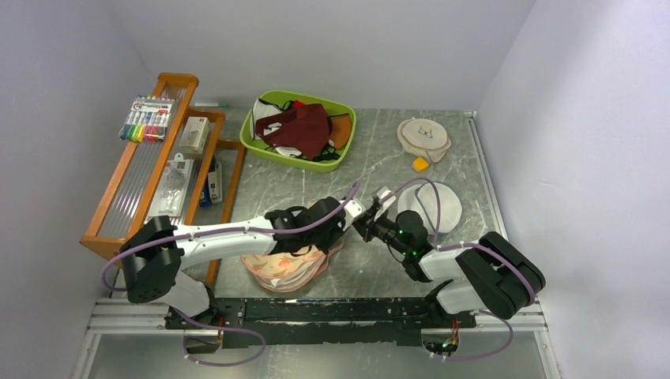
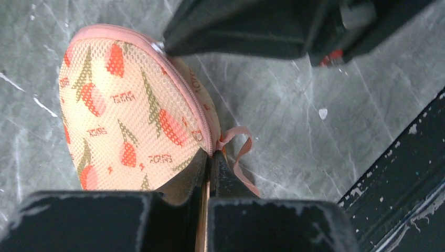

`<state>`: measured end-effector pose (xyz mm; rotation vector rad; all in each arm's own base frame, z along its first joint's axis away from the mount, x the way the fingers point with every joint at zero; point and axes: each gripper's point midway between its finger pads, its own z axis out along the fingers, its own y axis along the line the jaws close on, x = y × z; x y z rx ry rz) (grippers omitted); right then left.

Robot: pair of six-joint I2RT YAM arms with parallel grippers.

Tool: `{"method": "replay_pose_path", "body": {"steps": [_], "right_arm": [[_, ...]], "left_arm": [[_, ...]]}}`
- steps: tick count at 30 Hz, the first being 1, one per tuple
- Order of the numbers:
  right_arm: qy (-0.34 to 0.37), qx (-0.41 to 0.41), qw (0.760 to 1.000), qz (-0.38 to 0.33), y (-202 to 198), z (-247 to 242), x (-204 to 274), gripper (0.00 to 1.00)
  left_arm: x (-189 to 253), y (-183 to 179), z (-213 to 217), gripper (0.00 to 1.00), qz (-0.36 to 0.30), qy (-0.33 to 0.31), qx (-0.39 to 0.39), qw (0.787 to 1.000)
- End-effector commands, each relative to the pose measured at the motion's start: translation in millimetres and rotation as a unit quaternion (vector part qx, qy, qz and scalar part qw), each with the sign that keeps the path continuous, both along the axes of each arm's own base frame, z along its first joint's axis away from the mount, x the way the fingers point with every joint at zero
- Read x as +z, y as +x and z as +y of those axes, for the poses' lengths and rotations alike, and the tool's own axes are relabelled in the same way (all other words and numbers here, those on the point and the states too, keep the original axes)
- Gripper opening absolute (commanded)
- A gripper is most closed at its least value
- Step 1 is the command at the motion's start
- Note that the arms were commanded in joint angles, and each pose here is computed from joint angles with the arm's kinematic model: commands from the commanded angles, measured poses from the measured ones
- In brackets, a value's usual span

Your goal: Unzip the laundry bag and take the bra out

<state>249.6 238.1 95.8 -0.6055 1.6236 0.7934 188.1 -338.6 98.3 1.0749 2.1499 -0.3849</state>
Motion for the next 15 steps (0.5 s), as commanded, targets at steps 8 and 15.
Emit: {"method": "replay_pose_path", "body": {"steps": [8,15], "right_arm": [[-0.021,-0.091,0.996,0.009,25,-22,-7,0.00],[-0.034,-0.042,0.999,0.001,19,-9,-7,0.00]], "left_arm": [[-27,-13,27,0.07,0.003,0.054,0.001,0.999],[-44,13,73,0.12,-0.037,0.157,0.094,0.982]]}}
